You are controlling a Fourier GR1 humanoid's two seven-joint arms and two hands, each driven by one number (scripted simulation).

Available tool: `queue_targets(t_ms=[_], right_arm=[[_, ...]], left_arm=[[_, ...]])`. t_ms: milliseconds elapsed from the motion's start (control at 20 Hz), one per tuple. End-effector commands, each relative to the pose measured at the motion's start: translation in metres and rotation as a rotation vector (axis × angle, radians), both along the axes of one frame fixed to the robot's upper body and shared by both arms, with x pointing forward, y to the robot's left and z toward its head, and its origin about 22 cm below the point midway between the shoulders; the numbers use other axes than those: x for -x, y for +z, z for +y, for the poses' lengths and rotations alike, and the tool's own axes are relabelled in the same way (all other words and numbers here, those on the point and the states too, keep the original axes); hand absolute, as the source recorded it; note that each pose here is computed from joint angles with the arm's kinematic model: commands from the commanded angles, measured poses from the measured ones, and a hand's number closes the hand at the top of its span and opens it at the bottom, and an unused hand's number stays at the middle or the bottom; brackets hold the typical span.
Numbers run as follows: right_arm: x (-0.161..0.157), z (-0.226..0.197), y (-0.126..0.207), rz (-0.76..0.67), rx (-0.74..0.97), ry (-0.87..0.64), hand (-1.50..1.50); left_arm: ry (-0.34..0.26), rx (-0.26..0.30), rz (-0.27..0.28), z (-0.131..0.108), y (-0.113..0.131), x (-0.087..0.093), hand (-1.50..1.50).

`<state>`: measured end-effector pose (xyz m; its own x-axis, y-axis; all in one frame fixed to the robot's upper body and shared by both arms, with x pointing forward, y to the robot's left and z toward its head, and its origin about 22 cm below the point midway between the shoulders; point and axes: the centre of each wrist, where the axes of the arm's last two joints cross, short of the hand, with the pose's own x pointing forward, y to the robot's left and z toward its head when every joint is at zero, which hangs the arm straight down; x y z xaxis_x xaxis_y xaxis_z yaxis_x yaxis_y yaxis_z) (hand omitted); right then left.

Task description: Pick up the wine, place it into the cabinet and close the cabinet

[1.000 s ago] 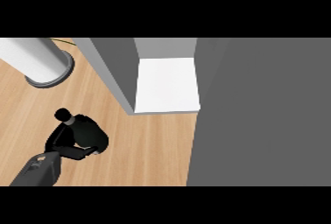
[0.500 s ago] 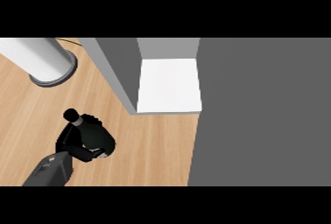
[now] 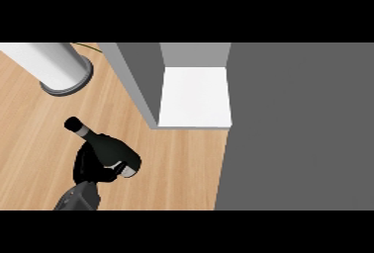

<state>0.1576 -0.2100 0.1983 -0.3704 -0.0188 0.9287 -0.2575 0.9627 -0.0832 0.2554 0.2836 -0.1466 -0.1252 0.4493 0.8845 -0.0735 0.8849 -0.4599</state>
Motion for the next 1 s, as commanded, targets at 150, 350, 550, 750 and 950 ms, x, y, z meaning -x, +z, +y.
queue_targets(t_ms=[150, 350, 550, 750, 950], right_arm=[[0.007, 0.001, 0.010, -0.004, -0.027, 0.037, -1.50], [-0.002, -0.006, 0.010, 0.001, -0.036, 0.021, -1.50], [0.011, -0.005, 0.012, 0.000, -0.017, 0.029, -1.50], [0.021, -0.009, 0.013, 0.009, -0.032, 0.040, -1.50], [0.007, -0.009, 0.006, -0.005, -0.026, 0.020, -1.50]], left_arm=[[-0.092, 0.001, -0.027, -0.038, 0.011, 0.008, 1.50], [-0.136, 0.005, -0.067, -0.070, 0.024, 0.013, 1.50], [-0.169, 0.014, -0.068, -0.099, 0.059, 0.007, 1.50], [-0.172, 0.011, -0.047, -0.111, 0.082, 0.026, 1.50], [-0.166, 0.028, -0.015, -0.131, 0.096, 0.027, 1.50]])
